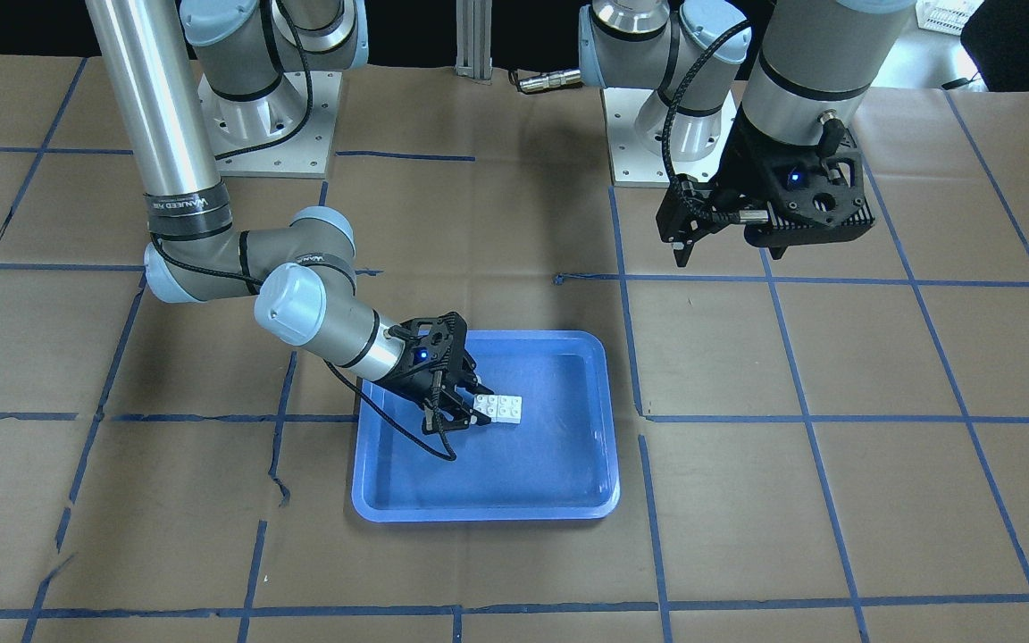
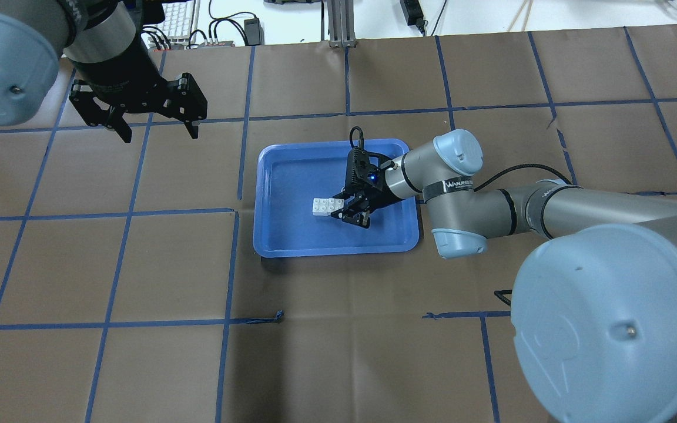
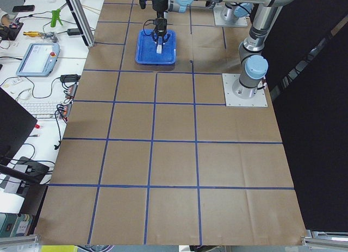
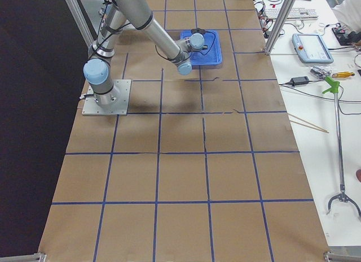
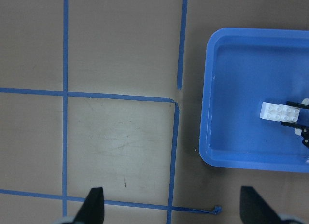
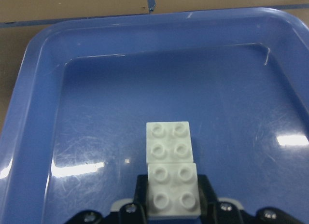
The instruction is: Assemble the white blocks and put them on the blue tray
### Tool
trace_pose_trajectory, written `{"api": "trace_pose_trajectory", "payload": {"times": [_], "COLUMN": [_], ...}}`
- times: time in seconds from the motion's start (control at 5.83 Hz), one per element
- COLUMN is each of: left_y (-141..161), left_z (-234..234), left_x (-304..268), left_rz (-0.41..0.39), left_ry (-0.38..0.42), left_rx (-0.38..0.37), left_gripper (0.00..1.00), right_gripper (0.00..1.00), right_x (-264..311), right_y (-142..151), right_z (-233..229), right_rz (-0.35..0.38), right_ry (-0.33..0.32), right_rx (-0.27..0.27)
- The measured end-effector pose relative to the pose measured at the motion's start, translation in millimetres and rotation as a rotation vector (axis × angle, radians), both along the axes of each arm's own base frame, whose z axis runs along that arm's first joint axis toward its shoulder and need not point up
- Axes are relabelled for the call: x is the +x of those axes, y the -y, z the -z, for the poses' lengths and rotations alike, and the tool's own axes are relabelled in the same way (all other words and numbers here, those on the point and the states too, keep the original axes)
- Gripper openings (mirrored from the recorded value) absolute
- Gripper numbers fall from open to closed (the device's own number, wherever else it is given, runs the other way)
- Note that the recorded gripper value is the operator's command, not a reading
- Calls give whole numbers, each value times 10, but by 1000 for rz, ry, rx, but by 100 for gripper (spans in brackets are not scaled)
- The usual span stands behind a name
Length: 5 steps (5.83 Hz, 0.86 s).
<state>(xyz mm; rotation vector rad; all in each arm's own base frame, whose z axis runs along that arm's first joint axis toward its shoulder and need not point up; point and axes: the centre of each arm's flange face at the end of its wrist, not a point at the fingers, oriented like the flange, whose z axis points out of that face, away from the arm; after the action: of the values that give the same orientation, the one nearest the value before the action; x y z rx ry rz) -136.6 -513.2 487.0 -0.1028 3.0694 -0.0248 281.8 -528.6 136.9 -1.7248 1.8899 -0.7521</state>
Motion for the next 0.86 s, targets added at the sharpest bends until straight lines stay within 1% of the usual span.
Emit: {"api": "trace_pose_trajectory", "payload": {"times": [0.17,0.34,0.86], "left_y": [-2,-4,-15], "left_z": [1,2,-8], "left_x": [0,0,1], "left_rz": [0,0,0], "left_ry": [0,0,1], "left_rx": [0,1,-2], "left_gripper": [99,99,99], "right_gripper": [42,54,54], "right_x": [1,1,1], "right_y": [0,-1,-2], "right_z": [2,2,4], "right_rz": [0,0,1], "right_ry": [1,2,2], "right_rx": [1,2,3]}}
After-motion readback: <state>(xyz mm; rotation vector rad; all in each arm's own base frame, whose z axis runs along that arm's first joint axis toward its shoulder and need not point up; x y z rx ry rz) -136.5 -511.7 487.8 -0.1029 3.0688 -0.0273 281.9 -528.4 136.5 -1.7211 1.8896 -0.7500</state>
